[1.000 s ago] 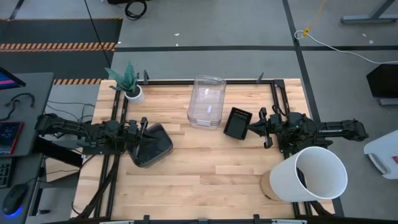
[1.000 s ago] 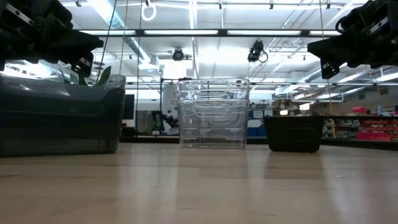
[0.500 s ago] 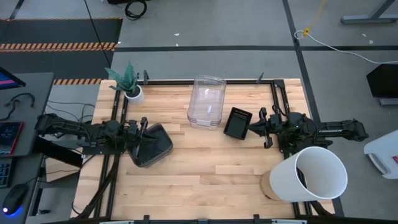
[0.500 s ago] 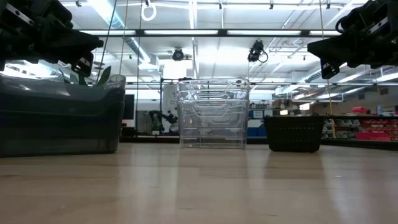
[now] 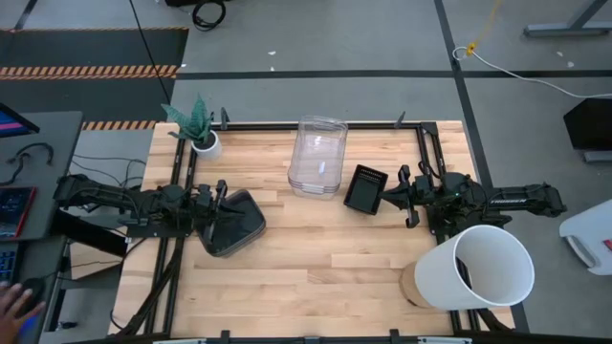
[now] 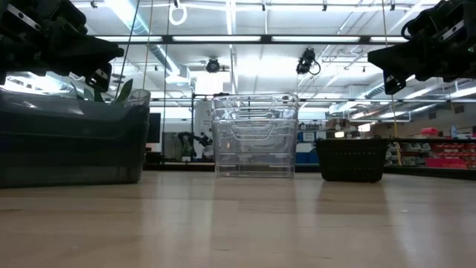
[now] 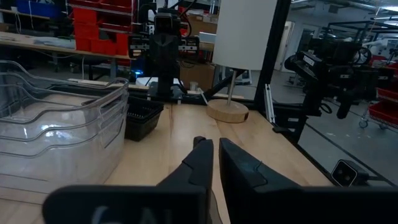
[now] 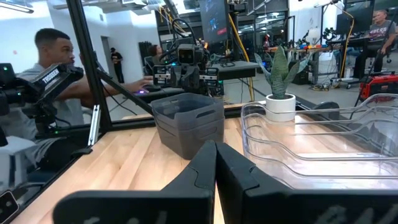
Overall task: Stack baskets by color
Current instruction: Return to Home Position
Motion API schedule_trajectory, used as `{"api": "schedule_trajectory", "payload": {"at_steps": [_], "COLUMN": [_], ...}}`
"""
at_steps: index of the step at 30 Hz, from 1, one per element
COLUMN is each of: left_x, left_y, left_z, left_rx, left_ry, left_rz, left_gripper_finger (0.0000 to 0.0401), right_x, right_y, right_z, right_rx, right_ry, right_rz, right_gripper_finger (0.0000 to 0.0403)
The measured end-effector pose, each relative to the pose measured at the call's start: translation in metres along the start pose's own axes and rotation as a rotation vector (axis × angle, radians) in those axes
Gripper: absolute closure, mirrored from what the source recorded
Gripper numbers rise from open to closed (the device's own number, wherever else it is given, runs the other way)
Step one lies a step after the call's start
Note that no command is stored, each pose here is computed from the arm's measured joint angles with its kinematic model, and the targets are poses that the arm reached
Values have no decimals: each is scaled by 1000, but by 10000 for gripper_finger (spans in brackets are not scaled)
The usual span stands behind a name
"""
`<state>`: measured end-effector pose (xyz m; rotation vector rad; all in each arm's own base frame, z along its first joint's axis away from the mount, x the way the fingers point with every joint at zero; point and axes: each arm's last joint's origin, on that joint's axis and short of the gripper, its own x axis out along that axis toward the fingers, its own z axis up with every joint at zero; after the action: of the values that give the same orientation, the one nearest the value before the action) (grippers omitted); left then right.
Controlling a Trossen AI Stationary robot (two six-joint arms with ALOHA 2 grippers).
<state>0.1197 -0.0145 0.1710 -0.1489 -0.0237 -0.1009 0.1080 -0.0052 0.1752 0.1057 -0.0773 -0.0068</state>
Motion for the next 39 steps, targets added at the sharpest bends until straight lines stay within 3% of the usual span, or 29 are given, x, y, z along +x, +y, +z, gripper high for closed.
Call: {"api": "schedule_trajectory", "payload": {"at_steps": [39], "left_x": [0], "left_y": [0], "left_z": [0], "left_rx": [0], "left_ry": [0], "left_rz": [0], "left_gripper_finger": [368], "right_x": [0], "right_y": [0], "right_z": [0], "right_rx": [0], "right_ry": [0], "right_rz": [0], "right_gripper_finger": [391]}}
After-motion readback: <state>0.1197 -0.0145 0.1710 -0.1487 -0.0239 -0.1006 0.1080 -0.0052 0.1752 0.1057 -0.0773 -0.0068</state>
